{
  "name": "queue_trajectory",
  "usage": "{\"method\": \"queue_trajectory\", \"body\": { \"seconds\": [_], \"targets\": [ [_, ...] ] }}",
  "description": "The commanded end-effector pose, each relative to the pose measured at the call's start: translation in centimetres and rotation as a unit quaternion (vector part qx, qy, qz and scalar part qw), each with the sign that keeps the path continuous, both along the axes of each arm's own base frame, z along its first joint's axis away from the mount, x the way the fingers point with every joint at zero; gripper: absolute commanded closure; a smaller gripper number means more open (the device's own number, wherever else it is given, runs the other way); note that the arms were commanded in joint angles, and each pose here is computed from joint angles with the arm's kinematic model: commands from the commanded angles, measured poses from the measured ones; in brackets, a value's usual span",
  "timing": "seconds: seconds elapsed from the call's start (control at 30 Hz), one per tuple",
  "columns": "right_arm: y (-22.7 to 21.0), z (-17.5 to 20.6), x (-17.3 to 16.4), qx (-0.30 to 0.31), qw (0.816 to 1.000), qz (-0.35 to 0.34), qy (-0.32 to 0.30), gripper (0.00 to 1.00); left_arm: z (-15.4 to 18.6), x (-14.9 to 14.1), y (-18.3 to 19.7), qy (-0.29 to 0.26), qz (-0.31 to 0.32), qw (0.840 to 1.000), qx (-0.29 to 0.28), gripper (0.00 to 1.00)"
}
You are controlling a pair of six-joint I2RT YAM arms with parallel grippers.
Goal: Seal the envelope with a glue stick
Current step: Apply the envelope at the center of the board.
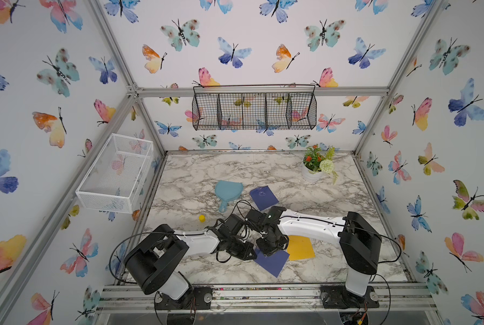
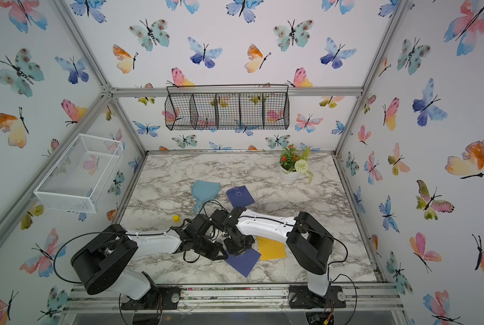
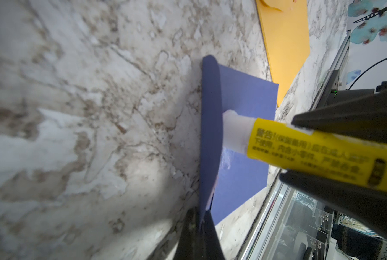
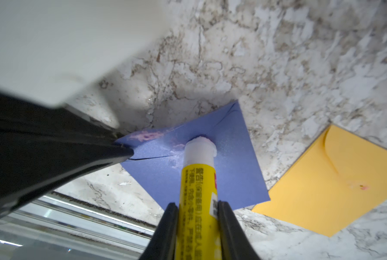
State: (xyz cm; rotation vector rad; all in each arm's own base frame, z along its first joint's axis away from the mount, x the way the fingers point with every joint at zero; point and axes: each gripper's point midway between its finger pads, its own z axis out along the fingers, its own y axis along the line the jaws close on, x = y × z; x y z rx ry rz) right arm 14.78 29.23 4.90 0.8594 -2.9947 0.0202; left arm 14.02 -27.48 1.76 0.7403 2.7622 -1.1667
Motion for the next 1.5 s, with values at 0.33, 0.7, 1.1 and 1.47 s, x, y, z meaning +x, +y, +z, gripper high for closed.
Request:
{"method": "queue_trajectory", "body": {
  "seconds": [0.33,0.7,1.1,1.47],
  "targets": [
    [-1.4,-3.8,-2.7,-0.012,0.997,0.013,0.077,0.98,-0.4,-0.2,0.6,0.006,-0.002,1.000,0.016,1.00],
    [-0.5,-0.4,1.4,0.018,0.999,-0.037,-0.008,0.98,-0.3,0.1,1.2,-0.006,0.007,0.999,0.033,1.00],
    [-3.0,9.7,9.6,0.195,0.970,-0.131,-0.068,0.98,0.5,2.6,4.1,-0.076,0.068,0.987,0.124,1.00],
    [-5.2,8.9,11.0,0.190,0.969,-0.143,-0.073,0.98,1.5,3.3,3.9,-0.132,0.090,0.972,0.172,0.82]
  ]
}}
